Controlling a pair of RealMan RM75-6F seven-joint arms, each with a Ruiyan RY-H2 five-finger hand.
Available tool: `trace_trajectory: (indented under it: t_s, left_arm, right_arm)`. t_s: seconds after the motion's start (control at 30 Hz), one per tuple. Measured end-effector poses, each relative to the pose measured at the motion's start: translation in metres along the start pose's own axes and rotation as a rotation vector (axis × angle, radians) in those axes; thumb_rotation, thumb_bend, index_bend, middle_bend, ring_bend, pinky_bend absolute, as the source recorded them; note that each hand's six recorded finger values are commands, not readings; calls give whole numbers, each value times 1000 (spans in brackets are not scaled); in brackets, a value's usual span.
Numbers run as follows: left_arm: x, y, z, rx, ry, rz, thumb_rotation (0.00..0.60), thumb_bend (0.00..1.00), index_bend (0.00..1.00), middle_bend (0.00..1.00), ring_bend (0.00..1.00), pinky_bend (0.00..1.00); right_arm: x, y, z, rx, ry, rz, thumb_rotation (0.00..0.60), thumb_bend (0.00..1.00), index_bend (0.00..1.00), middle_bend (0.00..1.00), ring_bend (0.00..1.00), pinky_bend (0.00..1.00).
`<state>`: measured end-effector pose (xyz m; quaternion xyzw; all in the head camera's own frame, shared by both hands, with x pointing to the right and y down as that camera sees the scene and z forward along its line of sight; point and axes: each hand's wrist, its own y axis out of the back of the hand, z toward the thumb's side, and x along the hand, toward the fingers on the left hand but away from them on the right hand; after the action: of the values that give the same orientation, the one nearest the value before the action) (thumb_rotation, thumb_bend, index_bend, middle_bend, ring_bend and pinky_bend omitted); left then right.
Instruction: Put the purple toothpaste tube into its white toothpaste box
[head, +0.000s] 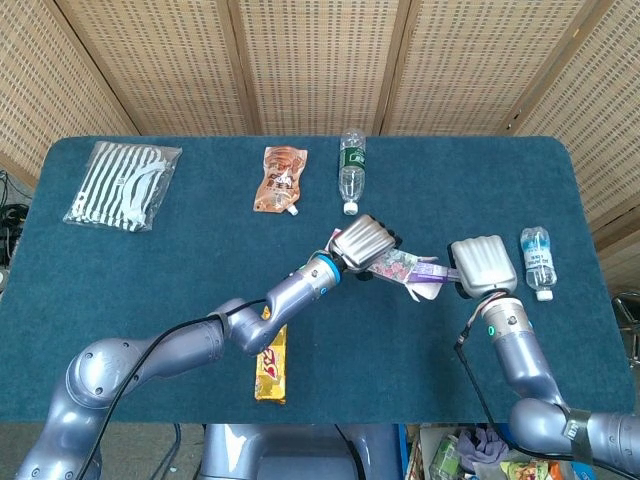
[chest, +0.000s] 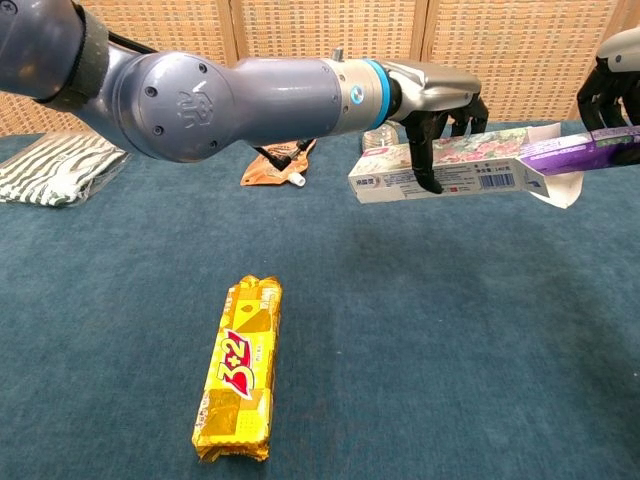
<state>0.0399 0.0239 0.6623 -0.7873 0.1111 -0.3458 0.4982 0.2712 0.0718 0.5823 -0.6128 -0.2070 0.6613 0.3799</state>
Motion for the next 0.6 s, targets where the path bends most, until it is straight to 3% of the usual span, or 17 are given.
trace_trajectory:
  t_s: [0.6]
  left_arm:
    - [5, 4, 10, -110, 18, 30, 600, 255, 490, 497, 426, 430]
  right_arm:
    - [4, 6, 13, 30, 26, -23, 600, 672, 575, 618, 491, 475]
